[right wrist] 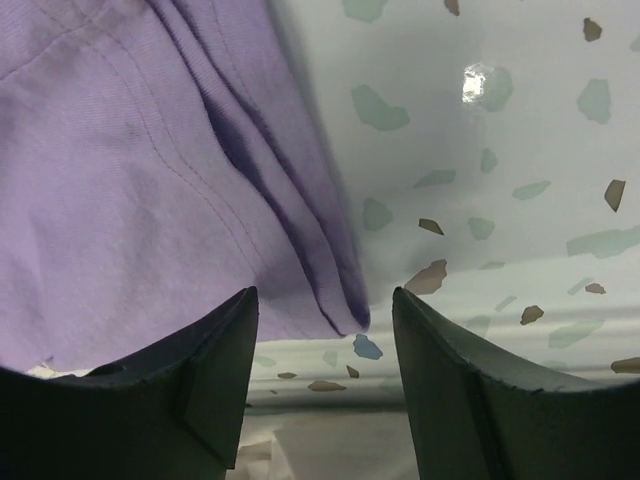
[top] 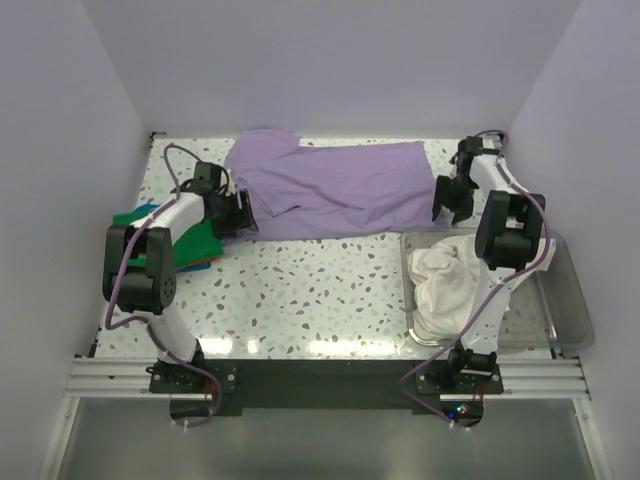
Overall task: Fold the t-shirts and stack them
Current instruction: Fold the tshirt
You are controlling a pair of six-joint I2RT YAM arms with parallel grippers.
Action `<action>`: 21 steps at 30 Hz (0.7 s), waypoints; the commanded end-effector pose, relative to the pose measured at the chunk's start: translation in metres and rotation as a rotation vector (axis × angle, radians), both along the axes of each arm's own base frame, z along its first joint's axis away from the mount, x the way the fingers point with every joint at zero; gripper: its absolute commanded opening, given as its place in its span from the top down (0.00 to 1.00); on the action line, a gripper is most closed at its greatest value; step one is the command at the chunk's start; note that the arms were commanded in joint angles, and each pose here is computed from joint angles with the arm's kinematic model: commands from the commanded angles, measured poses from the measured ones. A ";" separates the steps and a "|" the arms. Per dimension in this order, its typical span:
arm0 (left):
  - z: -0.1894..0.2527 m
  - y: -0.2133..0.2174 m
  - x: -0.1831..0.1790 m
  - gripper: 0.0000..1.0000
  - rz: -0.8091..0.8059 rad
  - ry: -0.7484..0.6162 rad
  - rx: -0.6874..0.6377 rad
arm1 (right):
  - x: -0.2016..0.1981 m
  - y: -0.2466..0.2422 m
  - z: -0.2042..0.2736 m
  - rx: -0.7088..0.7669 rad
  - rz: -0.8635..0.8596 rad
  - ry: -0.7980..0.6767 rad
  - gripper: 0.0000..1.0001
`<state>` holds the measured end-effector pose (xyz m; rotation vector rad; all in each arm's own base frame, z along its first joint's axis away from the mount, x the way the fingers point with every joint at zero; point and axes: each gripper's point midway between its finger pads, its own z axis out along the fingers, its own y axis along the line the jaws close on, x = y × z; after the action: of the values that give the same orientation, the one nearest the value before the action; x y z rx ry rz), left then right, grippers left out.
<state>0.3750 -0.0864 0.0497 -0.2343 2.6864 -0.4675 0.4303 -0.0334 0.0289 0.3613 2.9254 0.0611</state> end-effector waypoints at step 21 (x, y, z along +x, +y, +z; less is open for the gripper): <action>-0.031 0.021 0.013 0.29 0.033 -0.018 0.125 | -0.001 -0.047 0.023 -0.231 -0.057 0.015 1.00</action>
<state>0.3786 -0.0765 0.0253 -0.2517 2.6942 -0.3802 0.4195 -0.0597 0.0280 0.3611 2.9726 -0.1647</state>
